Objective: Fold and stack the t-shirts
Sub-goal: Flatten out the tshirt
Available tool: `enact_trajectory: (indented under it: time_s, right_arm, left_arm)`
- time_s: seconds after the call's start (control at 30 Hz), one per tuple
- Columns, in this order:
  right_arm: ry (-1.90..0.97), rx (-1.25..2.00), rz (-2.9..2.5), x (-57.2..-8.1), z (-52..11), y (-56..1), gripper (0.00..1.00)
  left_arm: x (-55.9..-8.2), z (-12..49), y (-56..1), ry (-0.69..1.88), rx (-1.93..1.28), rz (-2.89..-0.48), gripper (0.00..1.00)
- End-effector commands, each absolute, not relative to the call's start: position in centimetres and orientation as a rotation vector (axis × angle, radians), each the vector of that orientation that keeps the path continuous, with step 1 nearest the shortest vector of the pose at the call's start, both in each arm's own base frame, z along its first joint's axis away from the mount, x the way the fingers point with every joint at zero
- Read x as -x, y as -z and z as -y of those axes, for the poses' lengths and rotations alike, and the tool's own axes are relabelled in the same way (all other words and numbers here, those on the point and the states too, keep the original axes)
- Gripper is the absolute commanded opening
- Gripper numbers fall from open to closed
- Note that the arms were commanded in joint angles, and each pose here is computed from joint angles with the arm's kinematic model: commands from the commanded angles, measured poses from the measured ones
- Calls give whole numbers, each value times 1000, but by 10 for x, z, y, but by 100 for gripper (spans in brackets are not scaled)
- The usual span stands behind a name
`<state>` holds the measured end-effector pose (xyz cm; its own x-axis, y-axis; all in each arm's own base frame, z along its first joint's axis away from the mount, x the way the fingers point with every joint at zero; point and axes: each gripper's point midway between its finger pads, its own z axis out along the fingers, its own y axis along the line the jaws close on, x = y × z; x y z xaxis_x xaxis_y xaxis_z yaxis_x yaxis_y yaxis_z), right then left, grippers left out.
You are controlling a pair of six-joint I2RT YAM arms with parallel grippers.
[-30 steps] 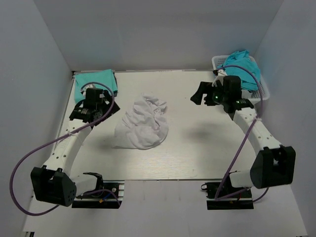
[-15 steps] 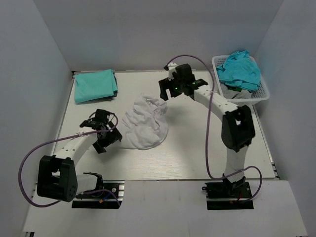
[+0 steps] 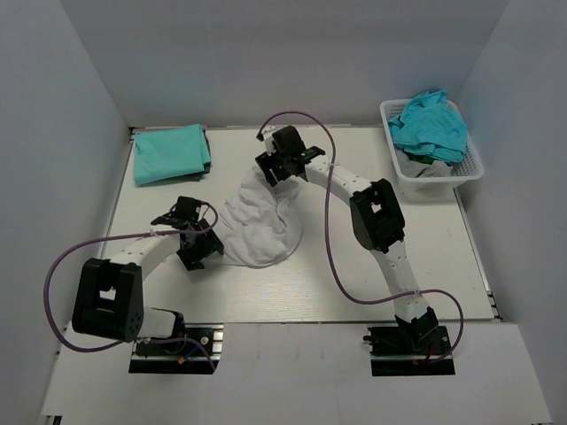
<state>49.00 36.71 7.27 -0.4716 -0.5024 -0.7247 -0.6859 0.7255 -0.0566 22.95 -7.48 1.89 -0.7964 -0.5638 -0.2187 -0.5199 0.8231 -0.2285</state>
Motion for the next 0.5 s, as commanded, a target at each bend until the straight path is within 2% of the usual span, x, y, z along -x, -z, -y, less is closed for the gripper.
enact_trajectory:
  time_s: [0.0, 0.07, 0.1, 0.13, 0.17, 0.2, 0.37, 0.4, 0.43, 0.47]
  right_arm:
    - [-310, 865, -2082, -505, -383, -93, 71]
    - [-337, 873, -2078, -503, -388, -90, 59]
    - [-389, 892, -2065, -500, -395, -92, 36]
    - [-397, 888, -2063, -501, -395, -92, 22]
    - [-410, 876, -2063, -498, -398, -96, 4]
    - [-416, 853, -2057, -497, -399, -103, 0]
    - [-349, 699, -1966, -507, -380, -147, 0]
    - [-353, 647, -1902, -504, -372, -187, 0]
    - [-295, 599, -1912, -505, -357, -187, 0]
    - [-301, 541, -1864, -504, -349, -218, 0]
  left_arm:
    - [-252, 79, -18, 260, 778, -2689, 76]
    - [-258, 81, -15, 271, 763, -2693, 58]
    - [-259, 83, -13, 282, 747, -2702, 45]
    - [-260, 83, -11, 281, 747, -2703, 16]
    - [-267, 84, -13, 284, 745, -2698, 0]
    - [-264, 82, -12, 255, 754, -2715, 0]
    - [-293, 71, -53, 201, 746, -2585, 0]
    - [-300, 60, -64, 133, 767, -2531, 0]
    - [-307, 56, -84, 127, 782, -2471, 0]
    - [-317, 54, -108, 124, 781, -2423, 0]
